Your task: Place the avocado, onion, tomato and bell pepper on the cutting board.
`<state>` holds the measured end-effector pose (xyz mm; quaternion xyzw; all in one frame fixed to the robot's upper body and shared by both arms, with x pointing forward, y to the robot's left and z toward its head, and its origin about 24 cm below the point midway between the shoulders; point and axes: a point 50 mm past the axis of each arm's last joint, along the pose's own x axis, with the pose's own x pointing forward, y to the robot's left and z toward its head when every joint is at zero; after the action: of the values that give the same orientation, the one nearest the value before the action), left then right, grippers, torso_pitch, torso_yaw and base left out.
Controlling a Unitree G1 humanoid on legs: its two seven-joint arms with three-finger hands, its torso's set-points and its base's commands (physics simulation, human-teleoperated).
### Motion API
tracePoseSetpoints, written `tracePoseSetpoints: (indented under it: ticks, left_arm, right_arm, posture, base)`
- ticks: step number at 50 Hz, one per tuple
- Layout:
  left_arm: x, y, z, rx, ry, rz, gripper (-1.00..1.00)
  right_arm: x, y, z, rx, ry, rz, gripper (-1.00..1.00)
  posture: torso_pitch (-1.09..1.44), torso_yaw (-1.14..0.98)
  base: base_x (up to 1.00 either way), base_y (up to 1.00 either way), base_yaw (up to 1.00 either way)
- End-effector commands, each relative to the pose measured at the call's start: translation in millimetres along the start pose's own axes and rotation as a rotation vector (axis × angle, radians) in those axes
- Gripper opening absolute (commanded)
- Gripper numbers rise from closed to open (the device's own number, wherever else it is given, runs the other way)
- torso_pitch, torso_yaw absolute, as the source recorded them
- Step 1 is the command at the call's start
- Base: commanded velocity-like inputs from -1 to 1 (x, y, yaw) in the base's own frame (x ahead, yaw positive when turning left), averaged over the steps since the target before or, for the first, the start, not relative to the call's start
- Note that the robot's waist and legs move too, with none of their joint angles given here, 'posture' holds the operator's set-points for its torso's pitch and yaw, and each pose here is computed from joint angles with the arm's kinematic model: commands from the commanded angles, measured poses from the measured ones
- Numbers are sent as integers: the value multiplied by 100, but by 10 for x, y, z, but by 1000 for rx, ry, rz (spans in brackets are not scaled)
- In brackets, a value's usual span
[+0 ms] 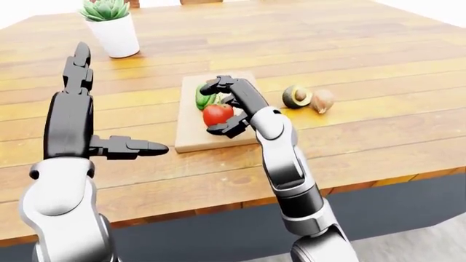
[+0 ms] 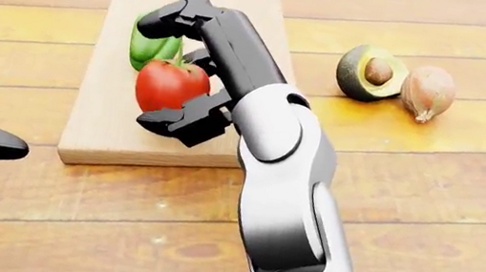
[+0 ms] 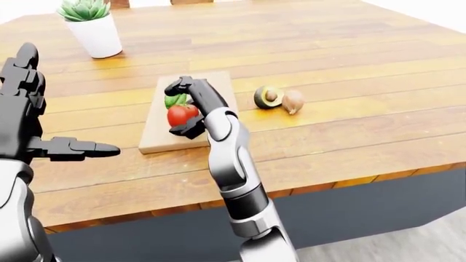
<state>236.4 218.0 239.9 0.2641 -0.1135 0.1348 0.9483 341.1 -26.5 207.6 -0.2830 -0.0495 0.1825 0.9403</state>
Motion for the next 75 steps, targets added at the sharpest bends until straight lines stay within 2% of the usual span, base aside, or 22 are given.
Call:
tracePoseSetpoints:
  ticks: [1, 7, 20, 38, 43, 52, 53, 55, 56, 57, 58, 60, 61, 62, 69, 71, 72, 75]
  left_arm:
    - [-15, 68, 114, 14, -65, 41, 100]
    - [-10, 70, 116, 17, -66, 42, 100]
    - [11, 64, 142, 16, -71, 41, 100]
    - [51, 38, 120, 14, -68, 42, 100]
    - [45, 40, 98, 11, -65, 43, 100]
    - [33, 102, 125, 12, -66, 54, 100]
    - [29, 106, 126, 9, -67, 56, 100]
    - [25, 108, 125, 11, -66, 57, 100]
    - [26, 110, 125, 13, -66, 58, 100]
    - [27, 110, 126, 13, -66, 58, 100]
    - [29, 111, 127, 13, -67, 59, 100]
    - [29, 109, 122, 12, -66, 59, 100]
    - [30, 110, 118, 12, -65, 60, 100]
    - [30, 108, 114, 10, -64, 59, 100]
    - [24, 99, 114, 11, -64, 56, 100]
    - [29, 96, 123, 11, -65, 55, 100]
    - [29, 96, 126, 9, -66, 54, 100]
    - [29, 89, 122, 10, -65, 54, 100]
  right_arm:
    - [-30, -65, 191, -19, -84, -34, 32]
    - [-33, -74, 202, -21, -86, -34, 38]
    - [-95, -152, 180, -25, -76, -54, 33]
    - [-452, -443, 206, -73, -48, -114, 38]
    - [-583, -645, 237, -113, -27, -156, 39]
    - [-920, -1132, 191, -161, 35, -290, 51]
    - [-951, -1193, 163, -168, 51, -318, 50]
    - [-988, -1325, 145, -162, 67, -379, 63]
    - [-993, -1366, 148, -145, 70, -396, 76]
    - [-999, -1428, 140, -157, 82, -423, 100]
    - [-1003, -1496, 119, -146, 97, -448, 100]
    - [-998, -1599, 59, -201, 155, -483, 100]
    - [-1008, -1639, 42, -170, 144, -483, 100]
    - [-1013, -1713, -6, -201, 189, -513, 100]
    - [-1070, -1990, -55, -225, 240, -558, 100]
    - [-997, -2100, -62, -263, 266, -565, 100]
    - [-976, -2133, -68, -253, 274, -562, 100]
    - [-871, -2231, -83, -288, 292, -554, 100]
  posture:
    - [0, 0]
    - [0, 0]
    - [0, 0]
    - [0, 0]
    - [0, 0]
    - [0, 0]
    - [0, 0]
    - [0, 0]
    - [0, 0]
    - [0, 0]
    - [0, 0]
    - [0, 0]
    - [0, 0]
    - [0, 0]
    - [0, 0]
    - [0, 0]
    - [0, 0]
    - [0, 0]
  base:
    - [0, 0, 0]
    - [0, 0, 0]
    - [0, 0, 0]
    - [0, 0, 0]
    - [0, 0, 0]
    - [0, 0, 0]
    - [0, 0, 0]
    - [0, 0, 0]
    - [0, 0, 0]
    - [0, 0, 0]
    - [0, 0, 0]
    - [0, 0, 0]
    - [0, 0, 0]
    - [0, 0, 0]
    - [0, 0, 0]
    - [0, 0, 0]
    - [0, 0, 0]
    - [0, 0, 0]
